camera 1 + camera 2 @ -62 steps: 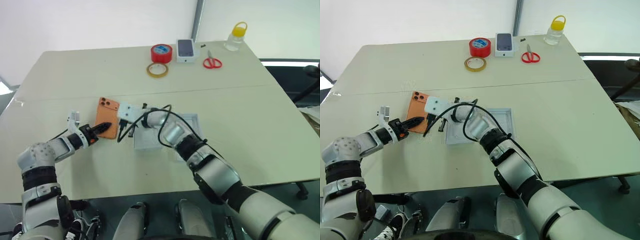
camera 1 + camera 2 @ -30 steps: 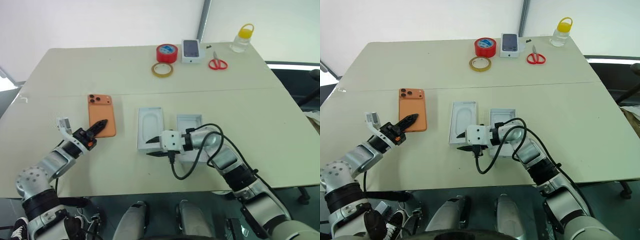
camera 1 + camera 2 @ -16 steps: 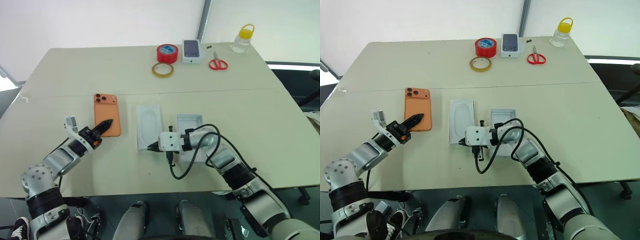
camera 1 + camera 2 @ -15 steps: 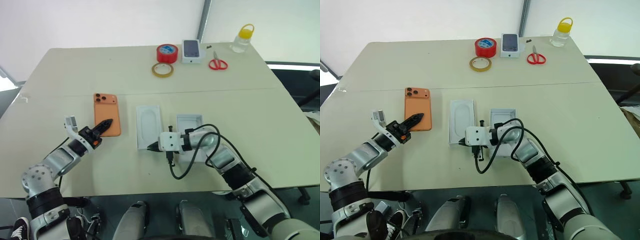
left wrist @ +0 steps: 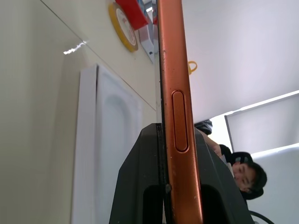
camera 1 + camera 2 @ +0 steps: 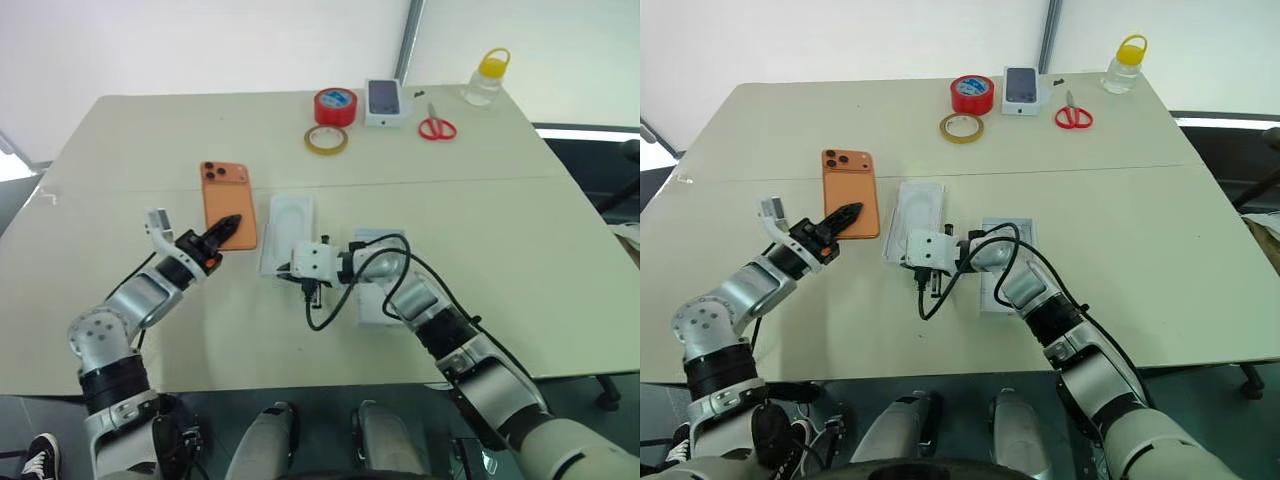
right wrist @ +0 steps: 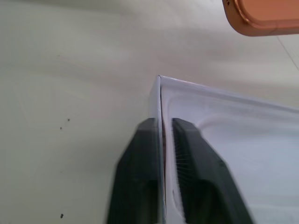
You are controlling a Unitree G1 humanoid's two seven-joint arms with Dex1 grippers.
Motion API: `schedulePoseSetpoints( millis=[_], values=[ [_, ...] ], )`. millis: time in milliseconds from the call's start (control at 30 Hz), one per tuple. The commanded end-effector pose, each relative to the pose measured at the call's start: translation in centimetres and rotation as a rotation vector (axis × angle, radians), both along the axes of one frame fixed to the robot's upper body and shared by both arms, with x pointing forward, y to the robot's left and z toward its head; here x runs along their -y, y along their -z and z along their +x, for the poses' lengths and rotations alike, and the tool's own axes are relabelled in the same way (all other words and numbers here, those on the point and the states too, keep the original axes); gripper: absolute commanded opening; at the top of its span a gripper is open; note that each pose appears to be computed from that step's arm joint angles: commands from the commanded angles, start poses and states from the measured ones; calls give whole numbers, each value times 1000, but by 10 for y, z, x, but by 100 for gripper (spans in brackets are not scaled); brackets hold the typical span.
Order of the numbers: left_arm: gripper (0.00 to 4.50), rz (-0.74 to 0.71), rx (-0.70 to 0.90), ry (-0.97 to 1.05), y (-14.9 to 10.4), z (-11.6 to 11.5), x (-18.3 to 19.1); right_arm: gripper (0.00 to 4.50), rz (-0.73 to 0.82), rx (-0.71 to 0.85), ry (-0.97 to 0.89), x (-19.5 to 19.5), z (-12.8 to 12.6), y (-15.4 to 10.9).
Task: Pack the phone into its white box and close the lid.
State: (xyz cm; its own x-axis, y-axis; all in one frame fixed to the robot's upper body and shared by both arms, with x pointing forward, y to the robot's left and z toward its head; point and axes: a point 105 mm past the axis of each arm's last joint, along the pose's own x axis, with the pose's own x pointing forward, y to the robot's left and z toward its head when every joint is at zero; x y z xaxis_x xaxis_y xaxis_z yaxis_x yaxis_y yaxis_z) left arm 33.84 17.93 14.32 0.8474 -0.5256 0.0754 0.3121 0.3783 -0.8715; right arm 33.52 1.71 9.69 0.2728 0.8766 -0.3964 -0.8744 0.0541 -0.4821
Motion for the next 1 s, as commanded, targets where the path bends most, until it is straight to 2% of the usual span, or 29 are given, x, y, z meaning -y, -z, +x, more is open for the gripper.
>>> schedulePoseSetpoints(
  millis=[33,133,300,567,900,967,1000],
  values=[
    [1,-4,90,30,-21,1,11,250,75,30,-42,-8,-6,-24],
    [1,1,82,48,-18,2,19,400,75,61,-57,-5,-9,-29],
    [1,24,69,94,-11,5,36,400,142,6,-13,16,-5,-48],
    [1,67,17,115,10,14,47,400,68,20,198,89,26,-45],
    [1,119,-8,195,21,17,59,400,76,43,230,89,31,-45],
    [106,120,-12,198,22,18,58,404,76,49,234,88,33,-46],
    [139,117,-14,198,22,18,58,404,75,53,236,88,33,-46]
  ],
)
